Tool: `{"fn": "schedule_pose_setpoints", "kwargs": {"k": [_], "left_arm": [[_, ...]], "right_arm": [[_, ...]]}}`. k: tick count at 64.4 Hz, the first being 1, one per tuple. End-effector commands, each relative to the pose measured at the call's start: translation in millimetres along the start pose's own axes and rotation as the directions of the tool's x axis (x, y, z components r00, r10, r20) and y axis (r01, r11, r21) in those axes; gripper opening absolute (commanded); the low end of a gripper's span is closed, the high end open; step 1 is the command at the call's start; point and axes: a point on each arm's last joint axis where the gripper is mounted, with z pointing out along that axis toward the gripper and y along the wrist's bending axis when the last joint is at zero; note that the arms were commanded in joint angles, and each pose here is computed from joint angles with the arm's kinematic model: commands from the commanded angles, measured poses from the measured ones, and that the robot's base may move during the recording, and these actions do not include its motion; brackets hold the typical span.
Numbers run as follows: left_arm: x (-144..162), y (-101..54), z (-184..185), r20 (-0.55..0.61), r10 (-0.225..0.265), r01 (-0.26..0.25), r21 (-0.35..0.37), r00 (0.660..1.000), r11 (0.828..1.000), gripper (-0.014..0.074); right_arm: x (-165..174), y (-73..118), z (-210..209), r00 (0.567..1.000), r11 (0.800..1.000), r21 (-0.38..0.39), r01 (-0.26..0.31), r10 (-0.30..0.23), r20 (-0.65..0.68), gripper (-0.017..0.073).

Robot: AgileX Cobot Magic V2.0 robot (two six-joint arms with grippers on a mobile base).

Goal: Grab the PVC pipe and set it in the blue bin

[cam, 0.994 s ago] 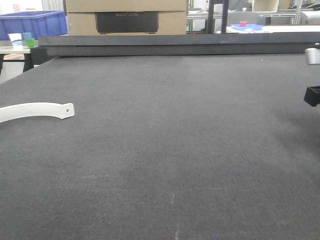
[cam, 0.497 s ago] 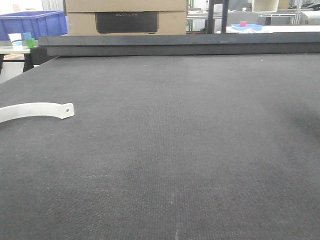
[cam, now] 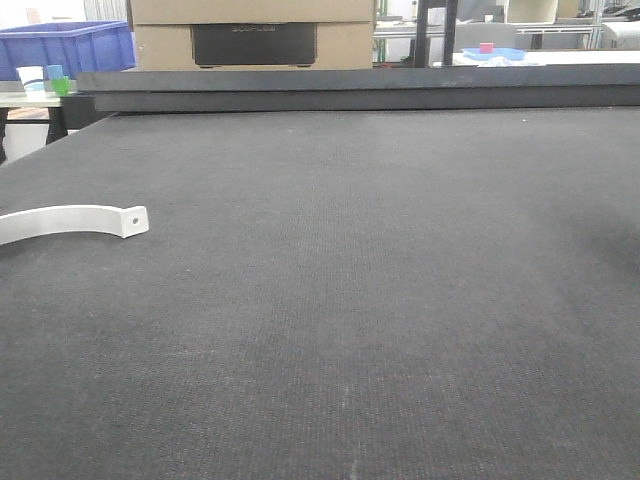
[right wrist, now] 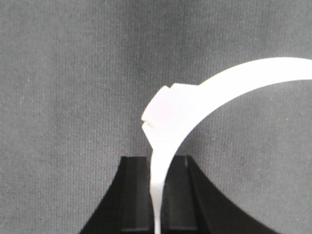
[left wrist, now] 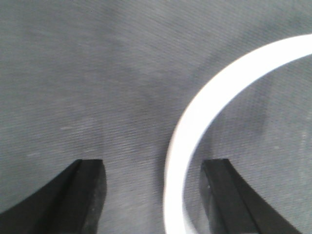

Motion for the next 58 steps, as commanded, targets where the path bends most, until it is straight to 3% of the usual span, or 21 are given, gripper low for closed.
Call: {"fn": "schedule_pose_setpoints", "kwargs": {"k": [1,10,16,32,47,58], "left_arm": [[-3.1,-1.6,1.6,0.009,0.001,-0.001,0.02,1.0,1.0,0.0337],[-2.9,-2.1,10.5,-0.022,0.003,-0.002,0.019,1.0,1.0,0.0334],[-2.8,-2.3,11.6,-0.027,0.0,0.001,0.021,1.0,1.0,0.0286],[-2.5,-2.5,11.6,-0.03,-0.001,0.002,0.022,1.0,1.0,-0.011],[2.3,-4.5,-22.5,-0.082,0.002,0.003,0.066,0.997,0.998,-0.0111],[10.5,-4.3,-87.7,0.1,-0.021,0.009,0.114,0.995,0.993,-0.0111]], "right_arm": [[-1.8,-0.9,-4.6,0.999,1.0,0.009,0.009,-0.009,0.03,-0.0168],[-1.8,-0.9,-4.6,0.999,1.0,0.009,0.009,-0.009,0.03,-0.0168],[-1.8,-0.9,-4.6,0.999,1.0,0.009,0.009,-0.009,0.03,-0.0168],[-2.1,-0.9,-4.6,0.999,1.0,0.009,0.009,-0.009,0.034,-0.0168],[-0.7,0.8,-21.4,0.999,1.0,0.007,0.014,-0.014,0.042,-0.0168],[3.8,4.4,-60.8,0.99,1.0,0.003,0.027,-0.027,0.137,-0.0168]]}}
